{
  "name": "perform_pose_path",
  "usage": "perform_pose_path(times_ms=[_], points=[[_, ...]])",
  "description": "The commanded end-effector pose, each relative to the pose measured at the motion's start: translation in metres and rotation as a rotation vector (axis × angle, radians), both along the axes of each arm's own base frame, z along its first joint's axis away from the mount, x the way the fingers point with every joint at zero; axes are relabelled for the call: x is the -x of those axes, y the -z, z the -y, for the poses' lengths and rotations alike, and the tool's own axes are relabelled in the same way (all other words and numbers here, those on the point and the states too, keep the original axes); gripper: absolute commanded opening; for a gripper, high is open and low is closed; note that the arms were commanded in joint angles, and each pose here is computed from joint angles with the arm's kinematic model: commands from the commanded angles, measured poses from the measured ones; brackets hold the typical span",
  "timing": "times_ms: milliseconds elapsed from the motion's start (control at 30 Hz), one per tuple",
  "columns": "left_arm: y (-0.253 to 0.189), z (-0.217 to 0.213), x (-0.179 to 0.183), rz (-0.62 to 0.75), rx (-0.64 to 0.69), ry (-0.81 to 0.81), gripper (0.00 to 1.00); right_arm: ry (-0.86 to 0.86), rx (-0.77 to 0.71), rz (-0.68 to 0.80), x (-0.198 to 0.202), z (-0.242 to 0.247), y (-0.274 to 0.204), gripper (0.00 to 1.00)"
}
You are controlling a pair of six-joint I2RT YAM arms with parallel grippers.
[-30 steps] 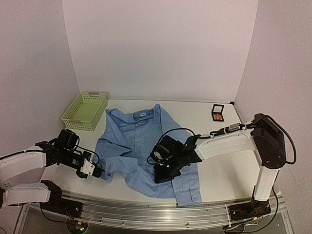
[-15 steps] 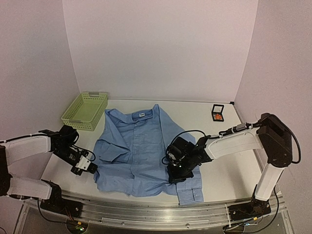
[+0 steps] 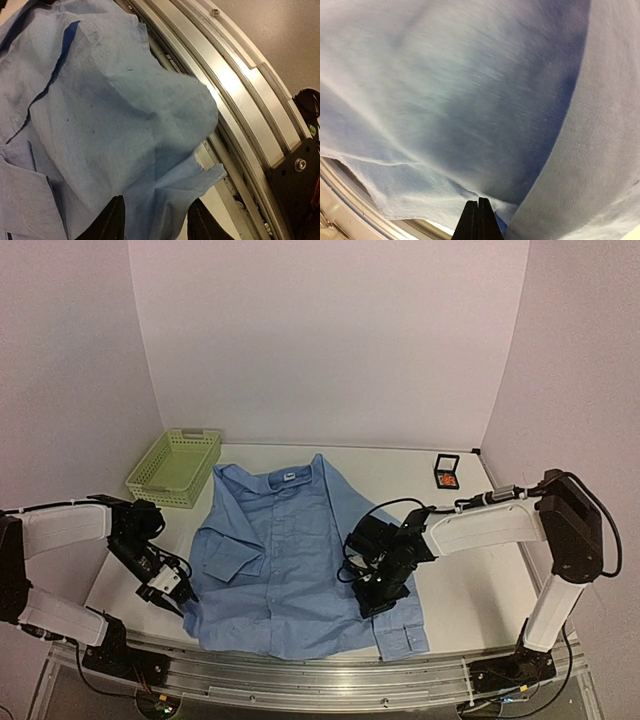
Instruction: Pin the brooch onto the clothing
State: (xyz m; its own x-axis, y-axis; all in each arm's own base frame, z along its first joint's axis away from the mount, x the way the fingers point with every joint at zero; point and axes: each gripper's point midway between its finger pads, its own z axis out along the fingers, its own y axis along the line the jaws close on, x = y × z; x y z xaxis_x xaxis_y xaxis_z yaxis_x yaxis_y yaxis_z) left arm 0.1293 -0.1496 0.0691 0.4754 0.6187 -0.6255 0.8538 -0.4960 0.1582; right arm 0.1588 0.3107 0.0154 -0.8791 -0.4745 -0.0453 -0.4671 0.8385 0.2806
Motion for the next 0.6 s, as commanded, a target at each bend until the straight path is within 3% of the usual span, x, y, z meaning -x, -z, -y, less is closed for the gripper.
perform_pose_path(times_ms=[0, 100, 200, 300, 433, 500, 567], points=[[0.008, -0.031, 0.006, 0.021, -0.183, 0.053, 0.51, -0.134, -0.004, 0.011, 0.001, -0.005, -0.027, 0.03], [0.009, -0.053, -0.004, 0.035, -0.285, 0.053, 0.56, -0.19, -0.055, 0.048, -0.006, -0.018, -0.058, 0.06], [-0.012, -0.05, -0.024, 0.036, -0.27, 0.028, 0.57, -0.21, -0.116, 0.13, -0.023, -0.038, -0.092, 0.08], [-0.049, -0.016, -0.046, -0.015, -0.095, -0.046, 0.62, -0.204, -0.135, 0.191, -0.04, -0.056, -0.103, 0.07], [-0.087, 0.048, -0.118, -0.083, 0.13, -0.358, 0.57, -0.34, -0.184, 0.29, -0.022, -0.105, -0.1, 0.04], [-0.107, 0.066, -0.174, -0.021, 0.248, -0.519, 0.54, -0.4, -0.211, 0.322, -0.008, -0.123, -0.098, 0.03], [-0.109, 0.078, -0.208, 0.021, 0.271, -0.623, 0.5, -0.427, -0.229, 0.331, 0.004, -0.13, -0.091, 0.01]])
